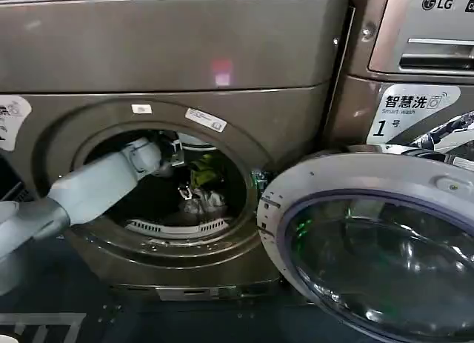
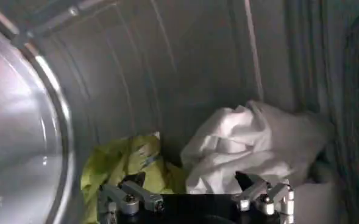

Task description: Grasp the clothes from the dryer.

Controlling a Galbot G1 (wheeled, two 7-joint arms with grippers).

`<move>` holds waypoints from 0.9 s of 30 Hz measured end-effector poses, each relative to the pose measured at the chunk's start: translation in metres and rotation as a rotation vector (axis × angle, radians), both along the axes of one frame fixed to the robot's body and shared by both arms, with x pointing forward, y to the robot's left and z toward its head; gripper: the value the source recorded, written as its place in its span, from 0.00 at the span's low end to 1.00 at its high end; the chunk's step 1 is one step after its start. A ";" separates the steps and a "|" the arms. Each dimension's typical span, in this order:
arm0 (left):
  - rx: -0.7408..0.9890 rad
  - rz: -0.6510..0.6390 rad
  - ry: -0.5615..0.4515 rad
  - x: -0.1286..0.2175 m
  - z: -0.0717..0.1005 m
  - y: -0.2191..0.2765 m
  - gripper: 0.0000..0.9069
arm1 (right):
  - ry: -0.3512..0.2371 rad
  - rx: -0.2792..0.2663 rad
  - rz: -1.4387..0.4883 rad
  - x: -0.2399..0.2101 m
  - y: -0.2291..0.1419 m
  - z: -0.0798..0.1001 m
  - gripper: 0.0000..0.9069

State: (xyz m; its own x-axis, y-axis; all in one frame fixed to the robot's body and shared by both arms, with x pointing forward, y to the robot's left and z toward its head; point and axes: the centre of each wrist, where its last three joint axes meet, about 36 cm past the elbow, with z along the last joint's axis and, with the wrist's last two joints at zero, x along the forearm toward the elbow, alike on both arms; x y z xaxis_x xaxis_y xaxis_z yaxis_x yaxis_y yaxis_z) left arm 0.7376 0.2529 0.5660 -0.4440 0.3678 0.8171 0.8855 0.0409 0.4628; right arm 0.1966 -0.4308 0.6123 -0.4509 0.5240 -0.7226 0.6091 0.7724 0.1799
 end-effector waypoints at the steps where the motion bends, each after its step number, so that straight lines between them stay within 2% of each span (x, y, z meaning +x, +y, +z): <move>1: 0.005 -0.002 0.002 0.000 -0.001 0.000 1.00 | 0.000 0.000 0.000 0.000 0.000 0.000 1.00; 15: 0.041 -0.031 0.038 -0.006 -0.027 -0.009 0.98 | 0.000 -0.004 0.000 0.002 0.003 0.000 1.00; 16: 0.044 -0.032 0.040 -0.007 -0.029 -0.009 0.24 | 0.000 -0.005 0.000 0.002 0.003 0.001 1.00; 18: 0.048 -0.034 0.043 -0.007 -0.031 -0.010 0.00 | 0.000 -0.005 0.000 0.002 0.003 0.001 1.00; 27: 0.053 -0.042 0.051 -0.009 -0.040 -0.010 0.00 | -0.001 -0.004 0.002 0.003 0.003 0.001 1.00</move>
State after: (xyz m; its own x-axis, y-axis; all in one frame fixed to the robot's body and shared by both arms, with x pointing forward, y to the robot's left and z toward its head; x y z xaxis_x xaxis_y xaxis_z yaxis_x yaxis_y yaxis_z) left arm 0.7286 0.2430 0.5256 -0.3864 0.3407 0.8571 0.9085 -0.0198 0.4174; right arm 0.1999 -0.4273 0.6129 -0.4508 0.5203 -0.7253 0.6075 0.7742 0.1777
